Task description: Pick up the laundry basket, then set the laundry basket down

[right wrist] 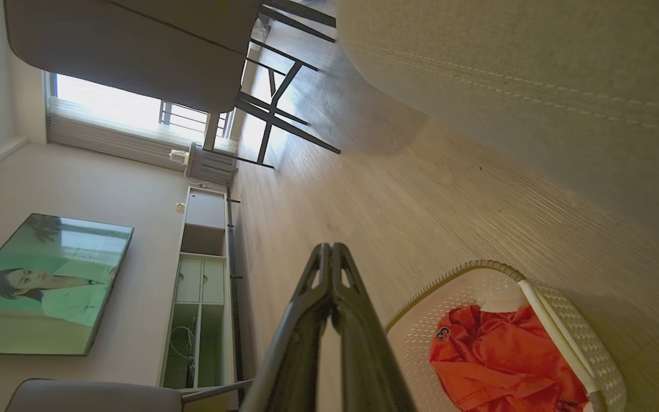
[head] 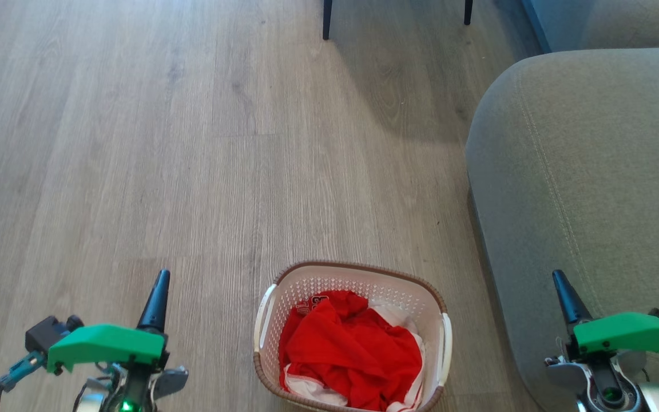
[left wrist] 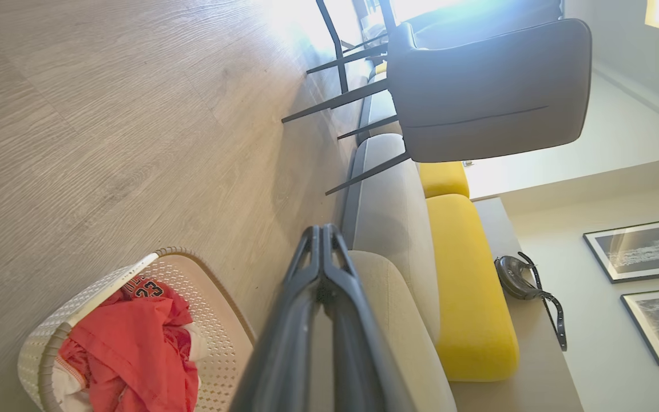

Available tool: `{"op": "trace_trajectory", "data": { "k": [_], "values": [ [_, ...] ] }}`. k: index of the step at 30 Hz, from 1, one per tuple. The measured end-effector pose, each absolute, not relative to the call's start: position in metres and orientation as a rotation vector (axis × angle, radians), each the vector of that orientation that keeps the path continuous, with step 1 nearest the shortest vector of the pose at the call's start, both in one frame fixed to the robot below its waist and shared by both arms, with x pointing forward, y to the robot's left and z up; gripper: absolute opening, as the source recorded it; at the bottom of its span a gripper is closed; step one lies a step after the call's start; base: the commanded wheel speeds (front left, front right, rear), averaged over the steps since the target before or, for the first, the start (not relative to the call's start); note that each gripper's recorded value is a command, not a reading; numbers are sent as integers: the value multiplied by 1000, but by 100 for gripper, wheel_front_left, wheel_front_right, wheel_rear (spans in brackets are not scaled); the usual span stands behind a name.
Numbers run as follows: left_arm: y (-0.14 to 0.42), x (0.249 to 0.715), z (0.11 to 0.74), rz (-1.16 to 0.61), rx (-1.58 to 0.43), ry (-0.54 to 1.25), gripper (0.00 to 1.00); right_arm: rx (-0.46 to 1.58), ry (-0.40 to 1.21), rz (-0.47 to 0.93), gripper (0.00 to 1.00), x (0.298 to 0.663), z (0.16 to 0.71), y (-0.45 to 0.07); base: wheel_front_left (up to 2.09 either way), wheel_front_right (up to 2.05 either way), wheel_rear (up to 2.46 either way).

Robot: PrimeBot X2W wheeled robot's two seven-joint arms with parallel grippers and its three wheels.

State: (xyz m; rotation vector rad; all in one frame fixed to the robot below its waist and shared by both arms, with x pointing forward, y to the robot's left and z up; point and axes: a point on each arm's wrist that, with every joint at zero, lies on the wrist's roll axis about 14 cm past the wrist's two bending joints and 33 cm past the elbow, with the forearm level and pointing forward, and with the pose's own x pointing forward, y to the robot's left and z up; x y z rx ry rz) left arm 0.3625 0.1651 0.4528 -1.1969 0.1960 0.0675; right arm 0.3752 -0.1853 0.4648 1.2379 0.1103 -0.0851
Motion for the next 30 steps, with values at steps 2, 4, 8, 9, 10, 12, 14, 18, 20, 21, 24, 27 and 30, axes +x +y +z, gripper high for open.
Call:
{"op": "trace_trajectory", "data": {
  "k": [2, 4, 8, 9, 10, 12, 14, 18, 20, 21, 24, 27, 30],
  "values": [
    [166, 363, 454, 69, -1218, 192, 0, 1258, 111, -87, 0, 375, 465, -186, 0, 0, 0],
    [168, 364, 455, 72, -1241, 189, 0, 1277, 105, -92, 0, 374, 465, -188, 0, 0, 0],
    [170, 367, 458, 70, -1283, 175, 0, 1317, 105, -95, 0, 374, 466, -190, 0, 0, 0],
    [170, 368, 460, 65, -1295, 173, 0, 1327, 102, -97, 0, 373, 466, -191, 0, 0, 0],
    [170, 368, 461, 64, -1306, 170, 0, 1336, 101, -98, 0, 373, 466, -192, 0, 0, 0],
    [171, 368, 461, 66, -1328, 168, 0, 1354, 101, -98, 0, 373, 466, -192, 0, 0, 0],
    [174, 369, 462, 71, -1348, 162, 0, 1374, 99, -100, 0, 373, 467, -193, 0, 0, 0],
    [176, 369, 464, 70, -1392, 151, 0, 1412, 92, -104, 0, 372, 468, -196, 0, 0, 0],
    [176, 369, 464, 68, -1414, 152, 0, 1433, 91, -103, 0, 372, 468, -196, 0, 0, 0],
    [176, 369, 465, 69, -1426, 150, 0, 1443, 87, -105, 0, 372, 468, -197, 0, 0, 0],
    [179, 370, 466, 72, -1460, 143, 0, 1473, 81, -104, 0, 372, 470, -199, 0, 0, 0],
    [182, 370, 468, 69, -1492, 130, 0, 1501, 74, -105, 0, 372, 471, -201, 0, 0, 0],
    [182, 370, 469, 69, -1524, 125, 0, 1532, 64, -98, 0, 373, 474, -202, 0, 0, 0]
  ]
}}
